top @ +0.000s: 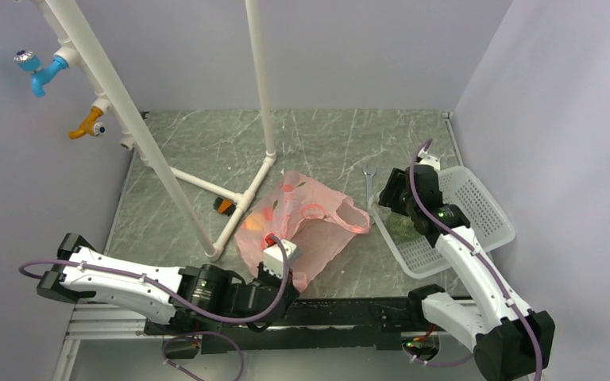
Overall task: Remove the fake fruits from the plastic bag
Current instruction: Place the fake fruit in the bin, then take out the fake fruit from the plastic bag.
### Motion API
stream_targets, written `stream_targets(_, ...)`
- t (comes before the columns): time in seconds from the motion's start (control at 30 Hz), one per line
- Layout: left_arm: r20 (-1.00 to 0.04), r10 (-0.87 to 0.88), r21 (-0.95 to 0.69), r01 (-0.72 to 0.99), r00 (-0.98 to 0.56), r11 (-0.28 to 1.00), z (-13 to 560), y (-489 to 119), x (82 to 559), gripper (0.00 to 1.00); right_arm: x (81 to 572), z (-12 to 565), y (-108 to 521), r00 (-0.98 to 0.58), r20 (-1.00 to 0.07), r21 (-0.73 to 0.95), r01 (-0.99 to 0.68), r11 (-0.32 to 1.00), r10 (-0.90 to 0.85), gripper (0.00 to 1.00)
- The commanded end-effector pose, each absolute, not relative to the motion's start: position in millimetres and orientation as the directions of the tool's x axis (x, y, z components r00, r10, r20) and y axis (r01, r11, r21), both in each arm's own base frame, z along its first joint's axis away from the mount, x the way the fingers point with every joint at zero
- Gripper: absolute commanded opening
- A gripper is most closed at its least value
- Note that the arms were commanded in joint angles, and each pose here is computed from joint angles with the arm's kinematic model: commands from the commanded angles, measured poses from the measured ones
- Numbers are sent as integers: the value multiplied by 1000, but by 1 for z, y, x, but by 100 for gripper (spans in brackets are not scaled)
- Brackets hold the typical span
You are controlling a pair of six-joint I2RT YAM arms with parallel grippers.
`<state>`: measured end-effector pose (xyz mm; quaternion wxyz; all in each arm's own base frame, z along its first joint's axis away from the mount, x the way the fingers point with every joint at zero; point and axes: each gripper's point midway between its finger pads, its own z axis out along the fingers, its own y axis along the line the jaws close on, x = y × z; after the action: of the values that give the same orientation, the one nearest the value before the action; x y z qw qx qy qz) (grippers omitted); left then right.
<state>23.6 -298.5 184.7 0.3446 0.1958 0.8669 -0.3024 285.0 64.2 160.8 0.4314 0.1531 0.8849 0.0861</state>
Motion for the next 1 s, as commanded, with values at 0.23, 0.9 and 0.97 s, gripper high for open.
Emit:
stream_targets(0.23, -708, 79, -433, 519, -702, 737, 193, -283, 27, 0, 265, 245, 98, -490, -821, 375, -78, 924, 292, 67)
stream_targets(0.9, -700, 97, -391, 493, -707, 777, 189, -264, 32, 0, 107, 308, 312, -434, -895, 370, -852, 370, -104, 64)
stream_targets(0.97, -698, 96, -391, 489, -710, 779, 189, -261, 32, 0, 97, 280, 325, -417, -892, 322, -857, 403, -174, 64)
